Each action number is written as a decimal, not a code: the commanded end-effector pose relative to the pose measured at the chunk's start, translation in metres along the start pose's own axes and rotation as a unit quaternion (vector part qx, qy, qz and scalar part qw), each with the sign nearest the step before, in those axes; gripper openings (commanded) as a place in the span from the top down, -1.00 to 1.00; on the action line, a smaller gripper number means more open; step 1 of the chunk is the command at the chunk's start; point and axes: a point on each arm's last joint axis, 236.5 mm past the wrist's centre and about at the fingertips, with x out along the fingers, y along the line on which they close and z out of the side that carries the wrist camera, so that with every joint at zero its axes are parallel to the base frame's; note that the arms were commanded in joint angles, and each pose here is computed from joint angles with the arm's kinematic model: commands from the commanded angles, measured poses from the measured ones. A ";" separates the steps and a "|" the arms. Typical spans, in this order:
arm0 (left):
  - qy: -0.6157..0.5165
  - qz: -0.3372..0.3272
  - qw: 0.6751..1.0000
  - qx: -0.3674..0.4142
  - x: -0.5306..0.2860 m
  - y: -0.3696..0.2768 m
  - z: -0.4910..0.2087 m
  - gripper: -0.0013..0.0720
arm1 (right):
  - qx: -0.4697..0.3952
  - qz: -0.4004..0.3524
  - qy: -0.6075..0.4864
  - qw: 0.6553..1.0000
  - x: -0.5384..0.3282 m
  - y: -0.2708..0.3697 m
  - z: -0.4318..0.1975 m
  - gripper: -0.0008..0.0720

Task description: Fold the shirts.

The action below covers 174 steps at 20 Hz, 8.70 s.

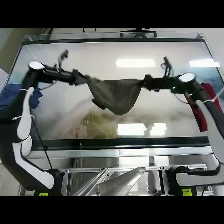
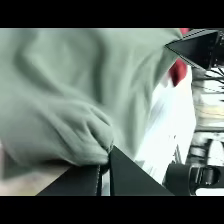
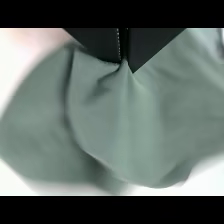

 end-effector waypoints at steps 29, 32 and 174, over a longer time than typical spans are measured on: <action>0.090 0.177 0.976 -0.090 -0.069 0.135 -0.083 -0.97 | -0.014 -0.098 0.112 0.989 -0.065 -0.049 -0.032 -0.28; 0.115 0.174 0.969 -0.134 -0.054 0.153 -0.120 -0.93 | 0.023 -0.180 0.157 0.971 -0.090 -0.087 -0.097 -0.28; -0.374 0.030 0.808 0.453 -0.305 -0.391 -0.109 0.89 | -0.419 -0.149 -0.449 0.775 -0.417 0.285 -0.020 0.93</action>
